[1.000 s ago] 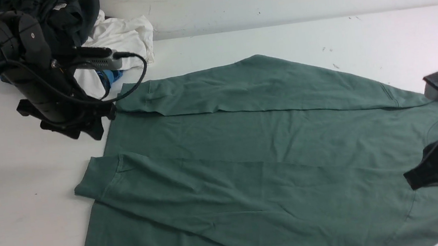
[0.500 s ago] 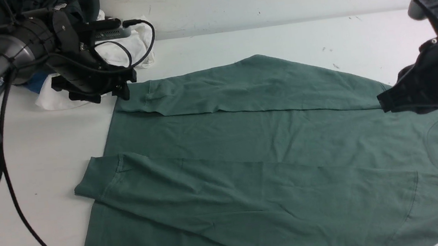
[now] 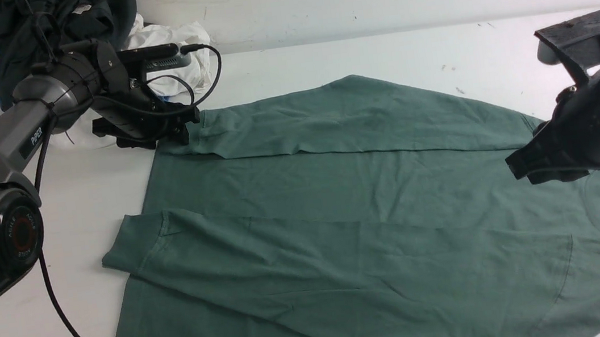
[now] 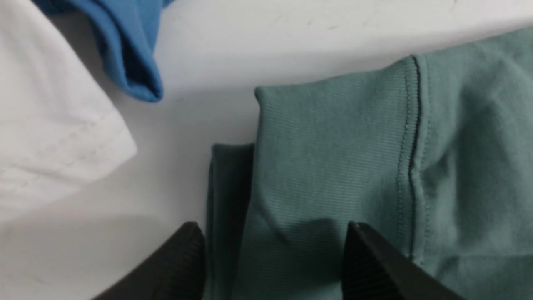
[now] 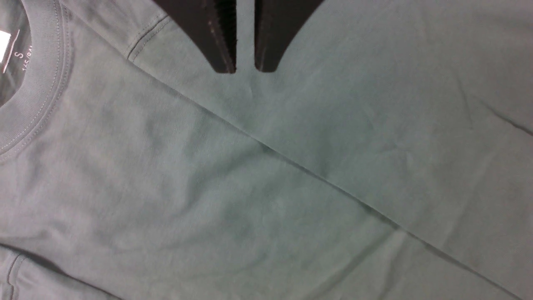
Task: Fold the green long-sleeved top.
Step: Use the left arm to clamp the cuff farthest from it, then use the left arm to drag and drop the cuff onto the cuff closest to the left arm, then use both arms simultaneously to clamp the lower edge of the clothing fabric, then use both arms to drag the lower edge of the fabric forward and fold it over the upper edge
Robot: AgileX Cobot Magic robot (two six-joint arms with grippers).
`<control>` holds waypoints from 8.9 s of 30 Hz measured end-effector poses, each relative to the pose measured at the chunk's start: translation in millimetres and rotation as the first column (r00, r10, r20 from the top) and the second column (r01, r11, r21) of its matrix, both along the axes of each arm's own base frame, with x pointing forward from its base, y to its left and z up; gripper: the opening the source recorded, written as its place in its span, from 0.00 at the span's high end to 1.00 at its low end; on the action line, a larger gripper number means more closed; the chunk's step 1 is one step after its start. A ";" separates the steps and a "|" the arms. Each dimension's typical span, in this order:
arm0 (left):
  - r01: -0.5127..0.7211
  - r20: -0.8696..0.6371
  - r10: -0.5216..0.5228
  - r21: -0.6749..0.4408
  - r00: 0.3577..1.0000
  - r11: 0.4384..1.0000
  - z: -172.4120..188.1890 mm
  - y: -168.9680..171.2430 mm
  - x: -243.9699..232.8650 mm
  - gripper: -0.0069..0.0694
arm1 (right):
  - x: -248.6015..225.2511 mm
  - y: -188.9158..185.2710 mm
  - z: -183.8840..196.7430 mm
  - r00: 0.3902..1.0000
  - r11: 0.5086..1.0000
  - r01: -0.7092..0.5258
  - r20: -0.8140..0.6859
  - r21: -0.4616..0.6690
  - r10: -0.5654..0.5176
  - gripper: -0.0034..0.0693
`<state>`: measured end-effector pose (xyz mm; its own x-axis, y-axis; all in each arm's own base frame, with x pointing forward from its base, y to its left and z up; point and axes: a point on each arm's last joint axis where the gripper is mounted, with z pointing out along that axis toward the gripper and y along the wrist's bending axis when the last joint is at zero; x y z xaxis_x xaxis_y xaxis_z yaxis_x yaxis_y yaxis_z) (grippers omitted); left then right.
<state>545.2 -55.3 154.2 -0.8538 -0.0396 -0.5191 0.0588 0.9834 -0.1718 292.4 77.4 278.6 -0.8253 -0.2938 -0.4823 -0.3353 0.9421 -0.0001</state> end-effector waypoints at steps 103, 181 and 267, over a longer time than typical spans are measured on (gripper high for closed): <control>0.225 -0.270 -0.192 0.094 0.944 0.970 87.0 8.9 -267.6 0.42 | -118.5 -11.0 91.5 0.988 0.977 -0.149 0.051 0.149 0.143 0.87; 0.906 -0.479 -0.770 0.248 0.422 0.343 55.8 -11.8 -420.4 0.90 | -119.3 19.6 -67.0 0.665 0.563 -0.746 -0.340 -0.356 0.665 0.29; 0.825 -0.424 -0.715 0.175 0.556 0.538 5.4 -29.6 -229.5 0.49 | 34.2 19.9 14.0 0.778 0.759 -0.628 -0.147 -0.172 0.611 0.94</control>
